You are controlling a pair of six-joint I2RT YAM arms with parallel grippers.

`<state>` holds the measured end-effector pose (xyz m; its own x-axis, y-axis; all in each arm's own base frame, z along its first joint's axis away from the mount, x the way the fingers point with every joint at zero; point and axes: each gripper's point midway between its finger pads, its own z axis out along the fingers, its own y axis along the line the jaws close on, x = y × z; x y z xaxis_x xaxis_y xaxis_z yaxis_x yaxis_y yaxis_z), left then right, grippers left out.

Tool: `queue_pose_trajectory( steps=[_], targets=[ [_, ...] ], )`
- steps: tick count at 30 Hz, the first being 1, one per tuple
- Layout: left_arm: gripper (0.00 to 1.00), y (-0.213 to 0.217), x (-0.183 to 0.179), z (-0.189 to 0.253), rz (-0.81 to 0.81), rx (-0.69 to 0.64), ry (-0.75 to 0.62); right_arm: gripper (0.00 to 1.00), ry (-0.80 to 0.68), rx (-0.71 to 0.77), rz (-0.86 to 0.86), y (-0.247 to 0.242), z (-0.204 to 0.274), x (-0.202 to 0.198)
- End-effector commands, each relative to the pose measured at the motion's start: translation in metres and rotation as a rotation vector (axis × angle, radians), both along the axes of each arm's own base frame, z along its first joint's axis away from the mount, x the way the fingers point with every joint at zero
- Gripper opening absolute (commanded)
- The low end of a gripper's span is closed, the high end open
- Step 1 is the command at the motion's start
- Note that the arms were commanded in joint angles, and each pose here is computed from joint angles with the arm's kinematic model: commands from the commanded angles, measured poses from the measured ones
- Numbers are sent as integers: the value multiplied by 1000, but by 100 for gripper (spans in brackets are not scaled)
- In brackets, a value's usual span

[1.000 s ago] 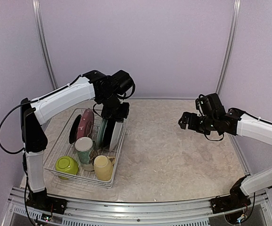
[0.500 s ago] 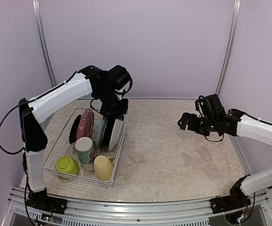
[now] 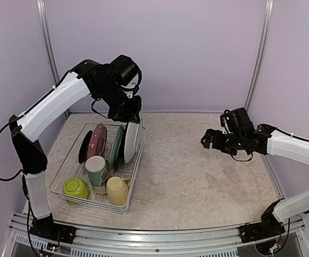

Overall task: Unload the mixed dishes from the dish rack
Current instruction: Grab the plate from the dish rack.

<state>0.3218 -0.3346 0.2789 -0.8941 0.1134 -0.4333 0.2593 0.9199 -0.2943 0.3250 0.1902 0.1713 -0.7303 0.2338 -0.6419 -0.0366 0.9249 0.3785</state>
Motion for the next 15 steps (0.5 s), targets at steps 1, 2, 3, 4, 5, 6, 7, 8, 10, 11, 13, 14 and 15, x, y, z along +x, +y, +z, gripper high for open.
queue_pose_trajectory(
  steps=[1, 2, 3, 4, 5, 6, 7, 8, 10, 11, 13, 14, 15],
  targets=[
    [0, -6, -6, 60, -46, -115, -142, 99, -2, 0, 15, 7, 2, 3],
    [0, -11, -9, 67, -79, -127, -173, 99, -2, -3, 15, 6, 2, 3],
    [0, -17, -15, 76, -132, -148, -197, 99, -2, -4, 15, 6, 2, 3],
    [0, -22, -20, 85, -164, -163, -222, 99, -1, -5, 16, 6, 2, 3],
    [0, -24, -23, 94, -186, -174, -249, 99, -3, -6, 16, 6, 3, 3],
    [0, -26, -28, 106, -210, -193, -276, 99, -5, -11, 15, 5, 4, 3],
    [0, -28, -31, 112, -230, -199, -296, 99, -4, -14, 12, 4, 4, 3],
    [0, -30, -34, 118, -249, -207, -316, 99, -3, -17, 7, 3, 4, 3],
    [0, -36, -42, 132, -309, -234, -360, 99, -5, -18, 3, 2, 4, 3],
    [0, -41, -45, 140, -340, -247, -403, 99, -6, -18, 3, 2, 4, 3],
    [0, -50, -54, 152, -422, -238, -508, 99, -2, -18, -4, 1, 3, 3],
    [0, -56, -60, 150, -468, -210, -557, 99, -1, -15, -12, 1, 4, 3],
    [0, -62, -61, 149, -503, -167, -631, 99, -1, -11, -24, -1, 5, 3]
  ],
)
